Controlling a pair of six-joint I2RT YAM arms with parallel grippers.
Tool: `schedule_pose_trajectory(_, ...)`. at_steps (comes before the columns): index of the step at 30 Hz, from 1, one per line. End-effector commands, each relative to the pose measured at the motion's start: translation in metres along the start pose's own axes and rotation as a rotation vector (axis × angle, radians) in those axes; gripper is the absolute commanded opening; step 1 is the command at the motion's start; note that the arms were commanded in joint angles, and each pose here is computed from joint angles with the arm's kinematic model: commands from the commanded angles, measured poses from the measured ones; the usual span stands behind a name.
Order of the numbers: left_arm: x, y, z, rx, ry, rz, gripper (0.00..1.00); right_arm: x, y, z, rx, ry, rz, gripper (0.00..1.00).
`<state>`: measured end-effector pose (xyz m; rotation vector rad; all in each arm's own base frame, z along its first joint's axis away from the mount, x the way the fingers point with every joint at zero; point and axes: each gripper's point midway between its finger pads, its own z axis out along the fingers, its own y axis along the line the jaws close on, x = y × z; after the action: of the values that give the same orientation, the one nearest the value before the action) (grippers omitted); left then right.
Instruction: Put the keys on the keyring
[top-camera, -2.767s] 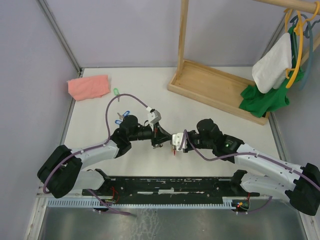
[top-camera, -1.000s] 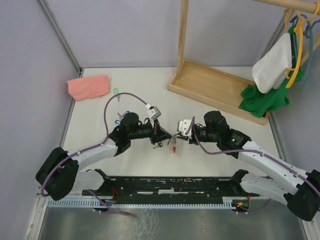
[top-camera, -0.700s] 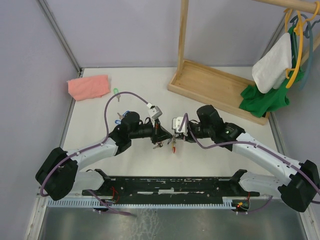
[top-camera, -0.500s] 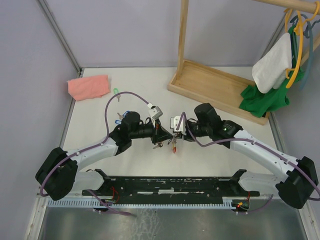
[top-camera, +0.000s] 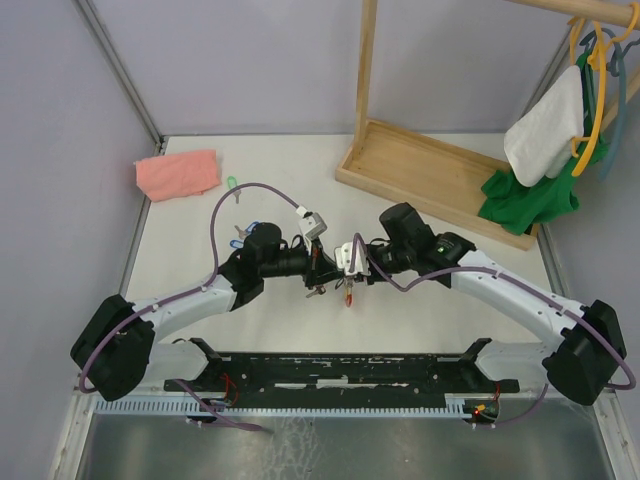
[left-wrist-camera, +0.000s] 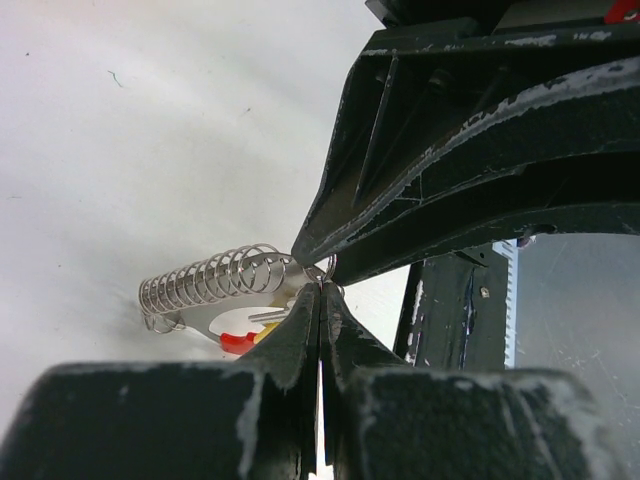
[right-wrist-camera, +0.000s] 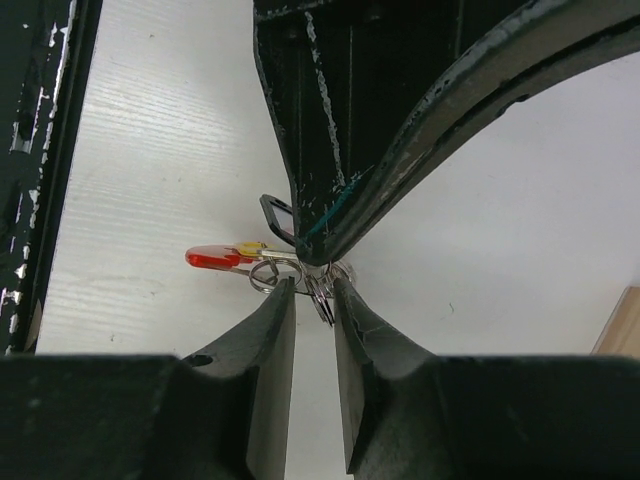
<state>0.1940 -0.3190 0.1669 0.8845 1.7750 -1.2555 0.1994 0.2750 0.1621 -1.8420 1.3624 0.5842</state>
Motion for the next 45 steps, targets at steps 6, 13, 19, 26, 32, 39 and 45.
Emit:
schedule_pose_trajectory(6, -0.025, -0.013, -0.002, 0.033, -0.045, 0.099, 0.03, -0.016, -0.005, -0.007, -0.018, -0.032, -0.059, 0.11)
schedule_pose_trajectory(13, -0.014, 0.002, -0.005, -0.049, -0.020, 0.066, 0.03, -0.016, -0.010, -0.014, 0.049, -0.028, -0.033, 0.01)
schedule_pose_trajectory(19, 0.005, 0.013, -0.008, -0.085, 0.006, -0.008, 0.03, -0.024, -0.014, -0.017, 0.147, -0.159, 0.021, 0.01)
schedule_pose_trajectory(26, 0.020, 0.016, -0.001, -0.061, 0.010, -0.071, 0.03, -0.038, -0.024, -0.021, 0.278, -0.356, 0.082, 0.01)
schedule_pose_trajectory(32, 0.032, 0.020, 0.006, -0.048, 0.030, -0.116, 0.03, -0.050, -0.038, -0.030, 0.388, -0.498, 0.069, 0.01)
schedule_pose_trajectory(39, 0.029, 0.017, 0.013, -0.006, 0.014, -0.123, 0.03, -0.050, -0.041, -0.030, 0.441, -0.594, 0.117, 0.01)
schedule_pose_trajectory(45, 0.009, 0.013, 0.005, -0.032, 0.000, -0.049, 0.03, -0.029, -0.029, -0.024, 0.366, -0.415, 0.126, 0.04)
